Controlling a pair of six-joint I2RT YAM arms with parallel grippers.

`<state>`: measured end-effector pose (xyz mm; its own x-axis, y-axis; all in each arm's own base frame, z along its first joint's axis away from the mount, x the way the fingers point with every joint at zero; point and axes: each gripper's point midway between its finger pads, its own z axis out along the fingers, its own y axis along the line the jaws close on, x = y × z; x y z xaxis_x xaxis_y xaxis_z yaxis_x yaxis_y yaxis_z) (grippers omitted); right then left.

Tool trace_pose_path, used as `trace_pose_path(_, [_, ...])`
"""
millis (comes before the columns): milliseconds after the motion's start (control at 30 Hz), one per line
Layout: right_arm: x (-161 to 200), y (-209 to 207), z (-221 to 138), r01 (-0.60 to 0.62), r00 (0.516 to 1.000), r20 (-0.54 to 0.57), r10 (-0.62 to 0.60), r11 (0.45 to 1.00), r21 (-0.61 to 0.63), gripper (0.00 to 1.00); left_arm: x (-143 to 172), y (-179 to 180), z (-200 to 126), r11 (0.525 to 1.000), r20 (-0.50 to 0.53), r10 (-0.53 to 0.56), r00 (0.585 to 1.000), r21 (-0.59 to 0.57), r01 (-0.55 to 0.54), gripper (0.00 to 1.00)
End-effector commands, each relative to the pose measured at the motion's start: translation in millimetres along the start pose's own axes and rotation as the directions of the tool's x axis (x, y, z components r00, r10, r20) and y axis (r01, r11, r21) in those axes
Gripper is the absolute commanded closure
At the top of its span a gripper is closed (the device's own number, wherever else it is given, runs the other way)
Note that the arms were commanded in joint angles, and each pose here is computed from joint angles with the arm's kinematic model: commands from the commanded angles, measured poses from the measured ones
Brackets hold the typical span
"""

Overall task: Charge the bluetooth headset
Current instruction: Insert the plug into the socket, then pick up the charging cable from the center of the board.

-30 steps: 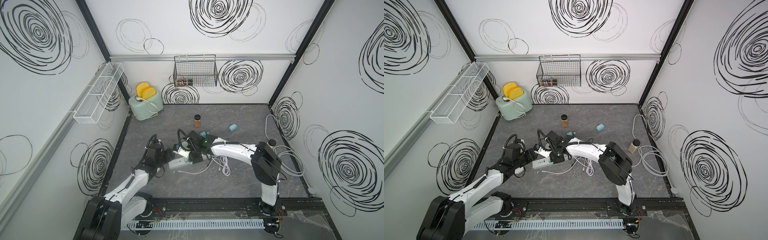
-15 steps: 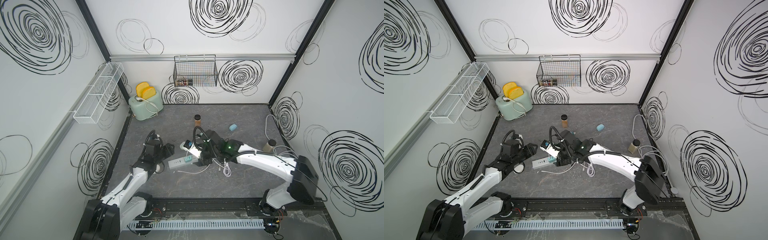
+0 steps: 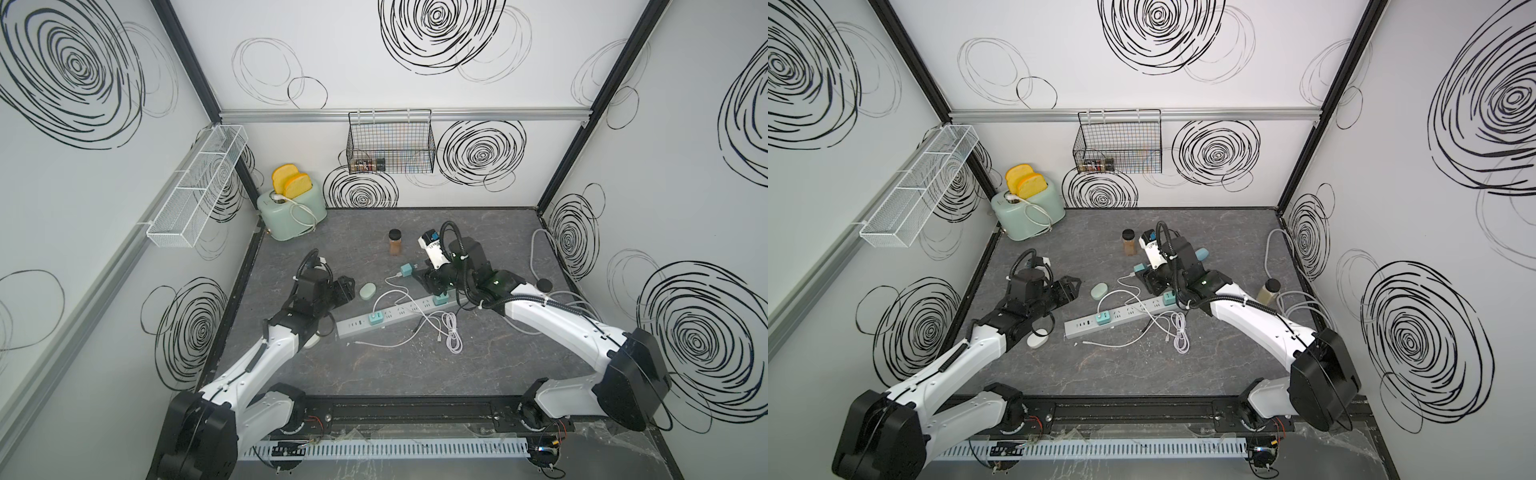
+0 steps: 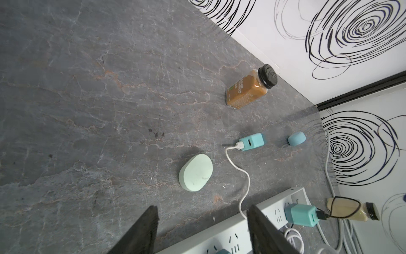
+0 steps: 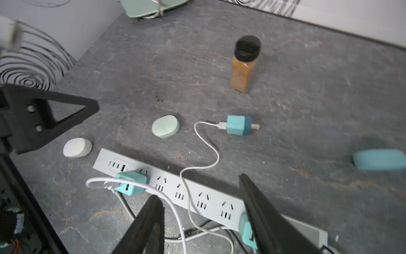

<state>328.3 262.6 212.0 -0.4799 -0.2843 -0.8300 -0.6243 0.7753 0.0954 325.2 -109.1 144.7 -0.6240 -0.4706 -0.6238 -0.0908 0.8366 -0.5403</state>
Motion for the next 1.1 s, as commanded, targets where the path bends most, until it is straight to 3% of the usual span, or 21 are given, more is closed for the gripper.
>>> trace_pose_path(0, [4,-37,-20,-0.277,0.961,0.042,0.274,0.956,0.095,0.41,-24,-23,-1,0.998,0.093,0.056,0.994,0.003,-0.056,0.32])
trace_pose_path(133, [29,-71,-38,-0.462,0.886,0.079,0.456,0.882,0.094,0.44,-30,-51,0,0.995,0.100,0.094,0.990,0.035,-0.098,0.32])
trace_pose_path(233, [51,-84,-48,-0.524,0.850,0.135,0.510,0.845,0.110,0.45,-32,-60,0,0.993,0.114,0.099,0.989,0.053,-0.106,0.32])
trace_pose_path(467, [111,-117,-60,-0.679,0.733,0.170,0.658,0.701,0.217,0.54,-44,-83,-20,0.985,0.181,0.134,0.974,0.081,-0.150,0.33])
trace_pose_path(800, [171,-96,-30,-0.760,0.631,-0.045,0.775,0.628,0.168,0.64,-14,-134,-41,0.917,0.171,0.285,0.943,0.236,-0.321,0.35])
trace_pose_path(900, [179,-88,-22,-0.777,0.608,-0.090,0.789,0.615,0.136,0.68,3,-148,-46,0.878,0.127,0.324,0.938,0.329,-0.348,0.36])
trace_pose_path(1067, [188,-85,-15,-0.797,0.577,-0.123,0.808,0.589,0.133,0.68,34,-163,-53,0.825,0.030,0.379,0.925,0.442,-0.352,0.37])
